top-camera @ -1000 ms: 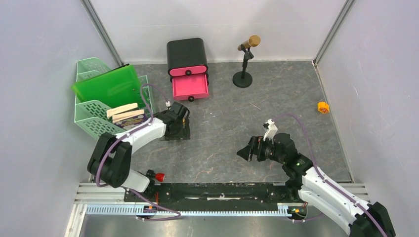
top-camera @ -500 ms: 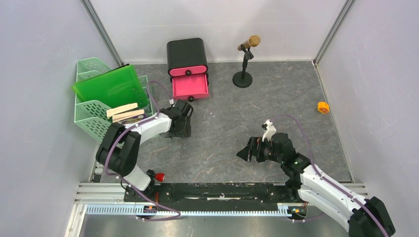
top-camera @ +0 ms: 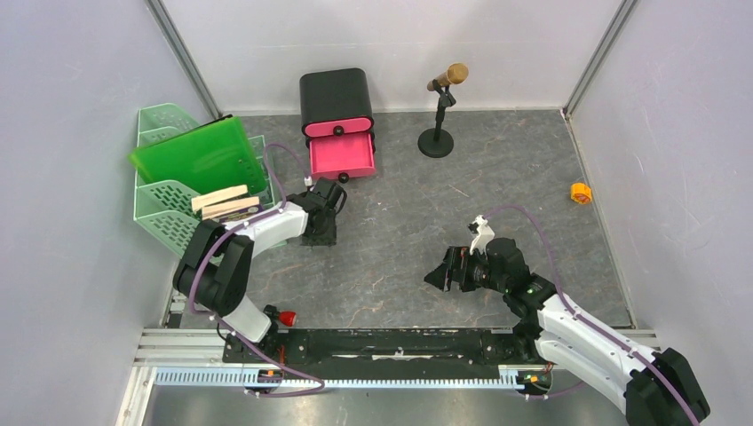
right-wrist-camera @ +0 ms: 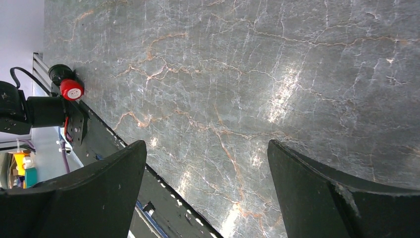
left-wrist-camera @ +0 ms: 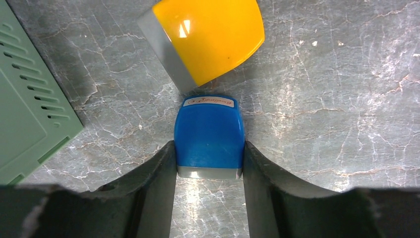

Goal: Organize the desk
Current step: Pick up the stationery from the center of the board, then place the stationery in the drawer.

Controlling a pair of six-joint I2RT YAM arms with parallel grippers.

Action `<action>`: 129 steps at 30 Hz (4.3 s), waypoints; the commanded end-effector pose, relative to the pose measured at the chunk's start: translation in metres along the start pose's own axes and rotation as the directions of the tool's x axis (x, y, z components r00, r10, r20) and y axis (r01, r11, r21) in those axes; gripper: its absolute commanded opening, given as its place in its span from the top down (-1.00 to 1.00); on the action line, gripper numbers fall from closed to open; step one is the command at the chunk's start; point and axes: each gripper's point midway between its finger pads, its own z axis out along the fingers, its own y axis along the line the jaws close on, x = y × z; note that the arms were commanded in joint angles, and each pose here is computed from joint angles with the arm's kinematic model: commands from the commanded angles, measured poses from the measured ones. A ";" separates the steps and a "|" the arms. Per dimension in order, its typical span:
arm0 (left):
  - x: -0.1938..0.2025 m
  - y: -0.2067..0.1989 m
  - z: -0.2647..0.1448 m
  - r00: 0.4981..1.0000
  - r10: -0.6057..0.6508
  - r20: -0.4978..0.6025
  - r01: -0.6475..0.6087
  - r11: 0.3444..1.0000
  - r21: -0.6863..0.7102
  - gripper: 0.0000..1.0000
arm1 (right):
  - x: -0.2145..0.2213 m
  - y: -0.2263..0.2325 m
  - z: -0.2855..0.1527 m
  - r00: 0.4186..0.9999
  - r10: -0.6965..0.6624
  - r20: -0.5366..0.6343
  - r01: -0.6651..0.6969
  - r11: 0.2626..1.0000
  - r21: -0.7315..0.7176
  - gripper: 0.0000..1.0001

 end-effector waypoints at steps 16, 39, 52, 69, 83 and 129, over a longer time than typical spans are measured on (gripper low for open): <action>-0.032 -0.001 -0.079 0.971 -0.052 0.233 0.010 0.984 0.178 0.62 | -0.007 0.009 0.001 0.999 -0.005 0.038 0.007 0.999 -0.048 -0.96; -0.093 0.017 -0.183 0.746 -0.168 0.644 -0.035 0.956 0.290 0.93 | -0.002 0.004 0.003 1.000 0.008 0.029 -0.007 0.999 -0.044 -0.96; -0.151 0.003 -0.159 0.748 -0.102 0.655 -0.019 0.984 0.175 0.96 | 0.006 -0.002 0.007 1.000 0.011 0.000 -0.011 0.999 -0.030 -0.96; -0.250 -0.015 -0.092 0.807 -0.030 0.590 -0.010 0.998 0.065 0.96 | 0.018 -0.009 0.014 0.998 0.019 -0.062 -0.020 1.000 -0.014 -0.96; -0.241 0.001 -0.027 0.892 -0.045 0.450 0.048 0.999 0.003 0.96 | 0.023 -0.011 0.017 0.995 0.026 -0.096 -0.027 1.000 -0.013 -0.96; -0.182 0.007 -0.151 0.830 -0.205 0.519 0.054 0.955 0.292 -0.99 | 0.020 -0.007 0.012 0.998 0.024 -0.056 -0.026 0.999 -0.032 -0.96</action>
